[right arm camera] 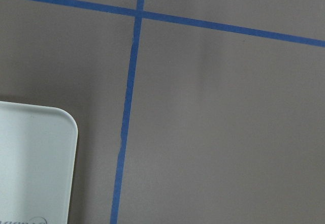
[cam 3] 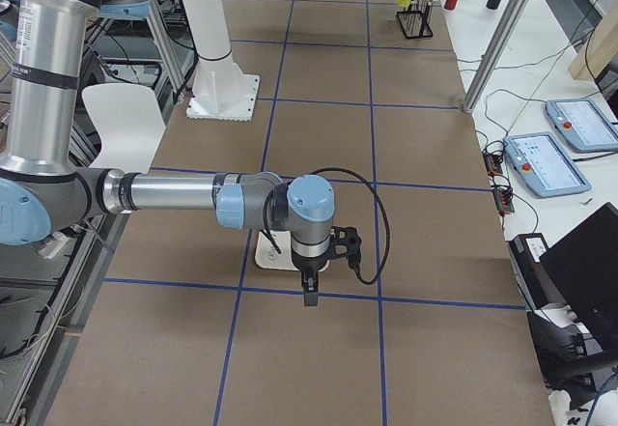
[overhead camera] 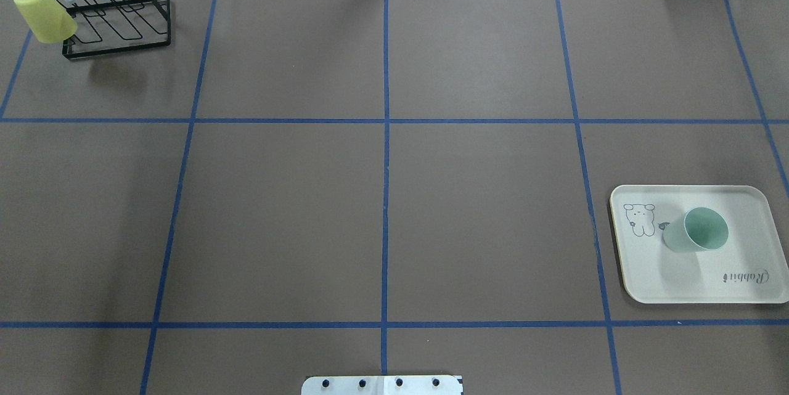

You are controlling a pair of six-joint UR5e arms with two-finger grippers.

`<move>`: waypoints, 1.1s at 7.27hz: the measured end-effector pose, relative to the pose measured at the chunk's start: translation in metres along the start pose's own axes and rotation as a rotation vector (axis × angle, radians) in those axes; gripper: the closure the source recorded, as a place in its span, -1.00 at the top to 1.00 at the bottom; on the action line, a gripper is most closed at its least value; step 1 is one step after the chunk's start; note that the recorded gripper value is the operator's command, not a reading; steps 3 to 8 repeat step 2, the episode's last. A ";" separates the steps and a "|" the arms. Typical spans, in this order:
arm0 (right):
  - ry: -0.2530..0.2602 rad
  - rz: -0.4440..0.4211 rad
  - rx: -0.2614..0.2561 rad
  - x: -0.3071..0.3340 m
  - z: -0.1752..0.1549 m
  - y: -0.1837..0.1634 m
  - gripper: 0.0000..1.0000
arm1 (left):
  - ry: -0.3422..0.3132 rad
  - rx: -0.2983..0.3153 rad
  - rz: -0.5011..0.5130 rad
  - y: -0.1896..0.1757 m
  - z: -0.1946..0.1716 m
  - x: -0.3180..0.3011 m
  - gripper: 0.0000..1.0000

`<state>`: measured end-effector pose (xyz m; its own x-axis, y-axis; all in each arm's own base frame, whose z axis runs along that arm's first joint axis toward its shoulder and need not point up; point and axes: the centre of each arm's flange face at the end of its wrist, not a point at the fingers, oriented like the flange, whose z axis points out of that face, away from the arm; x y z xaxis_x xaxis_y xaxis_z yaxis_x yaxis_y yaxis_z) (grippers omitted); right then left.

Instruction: Left arm grabs green cup and hands to right arm on tray

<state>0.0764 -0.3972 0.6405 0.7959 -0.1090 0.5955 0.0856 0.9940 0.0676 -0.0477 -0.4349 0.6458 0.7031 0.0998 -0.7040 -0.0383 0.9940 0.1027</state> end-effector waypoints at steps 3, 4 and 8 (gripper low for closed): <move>0.000 0.000 0.000 0.000 0.000 0.000 1.00 | 0.000 -0.002 -0.002 0.001 0.001 -0.001 1.00; 0.000 0.000 0.000 0.000 0.000 0.000 1.00 | 0.000 -0.002 -0.002 0.001 0.001 -0.001 1.00; 0.000 0.000 0.000 0.000 0.000 0.000 1.00 | 0.000 -0.002 -0.002 0.001 0.001 -0.001 1.00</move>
